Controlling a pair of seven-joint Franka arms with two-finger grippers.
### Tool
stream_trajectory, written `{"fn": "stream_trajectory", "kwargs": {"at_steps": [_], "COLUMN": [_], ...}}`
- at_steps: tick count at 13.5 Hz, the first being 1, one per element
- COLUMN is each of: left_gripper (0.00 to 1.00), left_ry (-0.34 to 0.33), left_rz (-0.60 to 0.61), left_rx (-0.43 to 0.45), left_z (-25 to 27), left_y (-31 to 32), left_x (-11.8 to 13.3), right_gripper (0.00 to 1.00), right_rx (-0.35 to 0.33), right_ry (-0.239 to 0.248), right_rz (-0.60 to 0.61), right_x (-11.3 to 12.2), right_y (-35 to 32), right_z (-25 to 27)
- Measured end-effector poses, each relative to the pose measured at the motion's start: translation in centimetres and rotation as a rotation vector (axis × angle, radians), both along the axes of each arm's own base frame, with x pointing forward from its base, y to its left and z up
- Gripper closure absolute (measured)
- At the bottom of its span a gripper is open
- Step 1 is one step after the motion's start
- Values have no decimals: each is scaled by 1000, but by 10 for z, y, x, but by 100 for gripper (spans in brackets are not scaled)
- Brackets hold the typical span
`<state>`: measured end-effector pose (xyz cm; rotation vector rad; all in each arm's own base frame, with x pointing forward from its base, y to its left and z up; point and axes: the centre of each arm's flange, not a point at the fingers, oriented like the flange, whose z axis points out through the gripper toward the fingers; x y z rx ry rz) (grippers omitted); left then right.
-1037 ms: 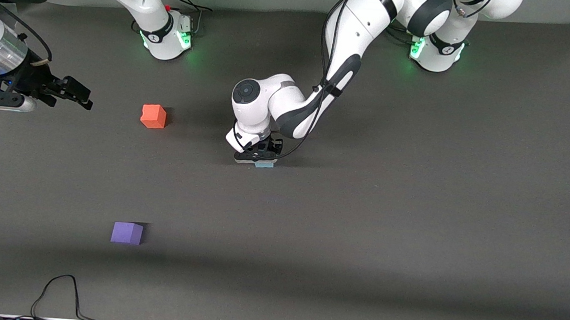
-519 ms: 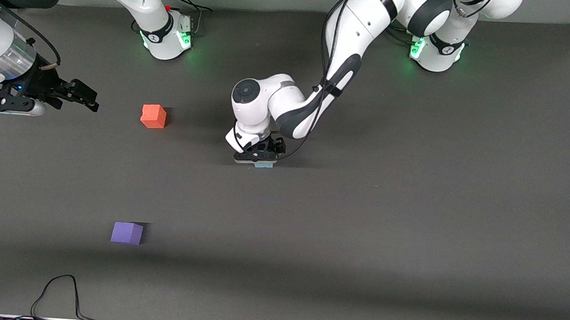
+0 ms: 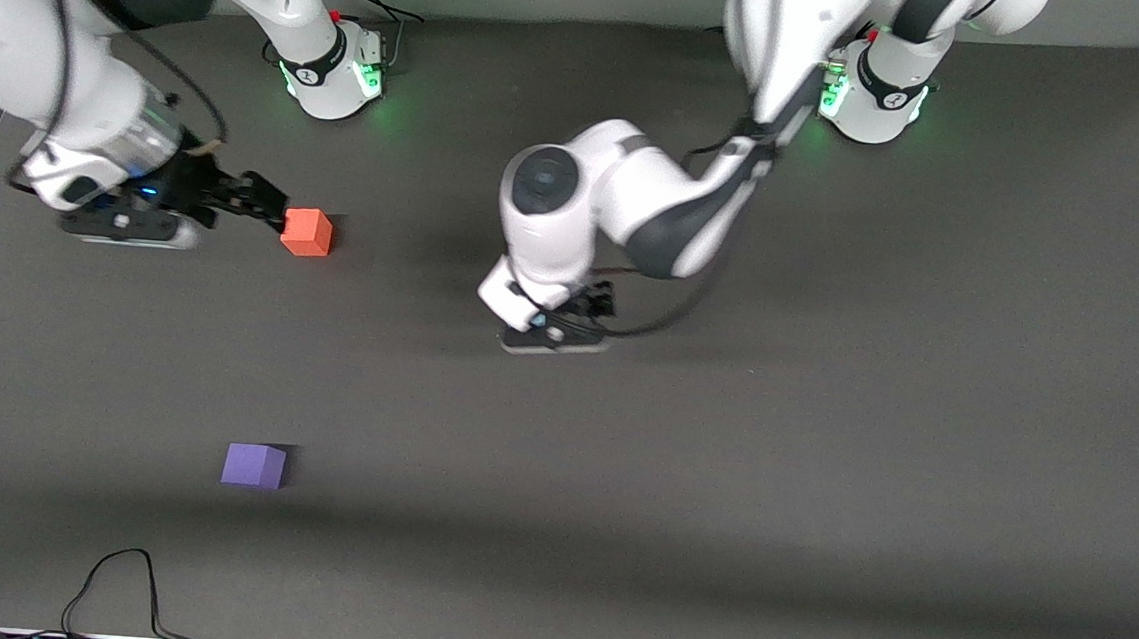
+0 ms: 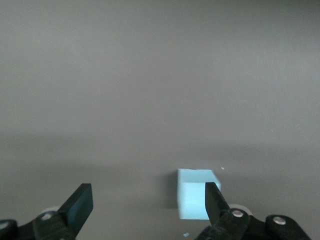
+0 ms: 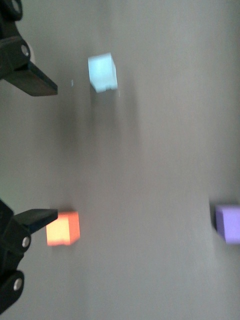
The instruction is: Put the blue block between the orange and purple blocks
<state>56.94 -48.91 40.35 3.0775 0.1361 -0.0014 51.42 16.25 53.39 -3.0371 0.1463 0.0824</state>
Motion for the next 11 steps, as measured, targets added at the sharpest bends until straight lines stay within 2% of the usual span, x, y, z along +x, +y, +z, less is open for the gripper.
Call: {"fn": "stream_trajectory", "kwargs": {"at_steps": [2,4,5,7,11], "left_gripper": [0,0,0,0,0], "left_ry": [21,43,61,87,85], "left_rz": [-7,-16,-21,-32,-60], "left_rx": [-51,-68,-67,-66,-51], "left_z": [38,56,62,72,96], "left_y": [96,196,240,311,409], "left_x": [50,84,93,102,105], "right_gripper": [0,0,0,0,0], "right_rx": [26,59,64,14,-72], "right_ry": [-8,-37,-50,-82,-121], "right_rz": [13,20,16,9,-2], "right_x": [6,9,8,4,-11], "right_y": [49,103,131,179,245], "right_z": [-12,-37,-55,-102,-218]}}
